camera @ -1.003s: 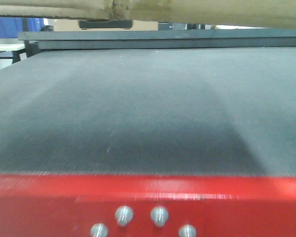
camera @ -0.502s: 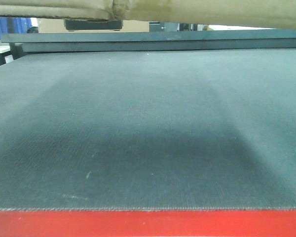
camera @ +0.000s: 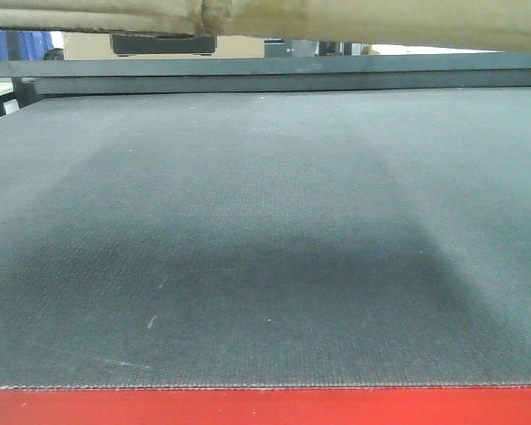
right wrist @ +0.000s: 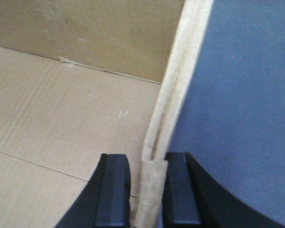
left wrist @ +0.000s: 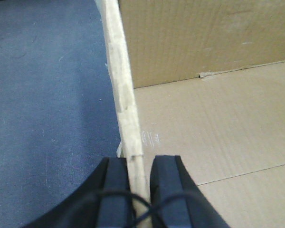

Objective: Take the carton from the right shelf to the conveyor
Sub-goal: 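Lower the carton onto the dark grey conveyor belt with both grippers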

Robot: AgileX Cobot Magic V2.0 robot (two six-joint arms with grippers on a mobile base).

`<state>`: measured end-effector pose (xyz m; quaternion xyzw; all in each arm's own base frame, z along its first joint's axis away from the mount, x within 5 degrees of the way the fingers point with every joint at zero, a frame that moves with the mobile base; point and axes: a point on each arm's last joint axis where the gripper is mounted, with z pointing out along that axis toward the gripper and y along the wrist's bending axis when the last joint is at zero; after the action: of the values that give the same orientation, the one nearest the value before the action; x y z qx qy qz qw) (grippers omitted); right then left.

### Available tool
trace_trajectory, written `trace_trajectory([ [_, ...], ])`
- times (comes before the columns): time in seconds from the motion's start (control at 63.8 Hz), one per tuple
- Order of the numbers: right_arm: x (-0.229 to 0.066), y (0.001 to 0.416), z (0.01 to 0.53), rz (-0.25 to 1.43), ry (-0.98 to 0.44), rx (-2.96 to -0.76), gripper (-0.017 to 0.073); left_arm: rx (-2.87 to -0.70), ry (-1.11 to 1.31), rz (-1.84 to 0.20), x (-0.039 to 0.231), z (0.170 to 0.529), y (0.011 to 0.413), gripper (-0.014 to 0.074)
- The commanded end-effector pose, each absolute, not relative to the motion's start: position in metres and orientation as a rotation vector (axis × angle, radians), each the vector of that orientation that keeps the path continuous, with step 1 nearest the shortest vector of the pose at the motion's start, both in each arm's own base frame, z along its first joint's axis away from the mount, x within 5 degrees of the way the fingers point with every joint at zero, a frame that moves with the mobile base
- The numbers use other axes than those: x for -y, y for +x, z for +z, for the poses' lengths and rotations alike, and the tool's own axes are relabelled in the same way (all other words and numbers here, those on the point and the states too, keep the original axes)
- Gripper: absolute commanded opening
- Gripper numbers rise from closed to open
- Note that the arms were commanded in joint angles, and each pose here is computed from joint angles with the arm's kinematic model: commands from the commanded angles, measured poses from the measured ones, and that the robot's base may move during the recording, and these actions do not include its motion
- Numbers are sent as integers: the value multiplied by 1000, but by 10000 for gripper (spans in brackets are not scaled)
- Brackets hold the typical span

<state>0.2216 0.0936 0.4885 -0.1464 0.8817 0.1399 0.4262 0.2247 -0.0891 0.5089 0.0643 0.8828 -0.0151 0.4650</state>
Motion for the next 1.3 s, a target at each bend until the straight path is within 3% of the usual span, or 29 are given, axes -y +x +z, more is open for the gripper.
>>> trace_trajectory([
  [0.0, -91, 219, 492, 318, -392, -2179, -67, -2100, 151, 34, 82, 518, 223, -16],
  [1.05, -94, 219, 495, 368, -385, -2145, -67, -2105, 151, 31, 82, 517, 223, -16],
  [1.285, -100, 234, 497, 400, -356, -2067, -67, -2148, 117, -62, 87, 504, 248, -16],
])
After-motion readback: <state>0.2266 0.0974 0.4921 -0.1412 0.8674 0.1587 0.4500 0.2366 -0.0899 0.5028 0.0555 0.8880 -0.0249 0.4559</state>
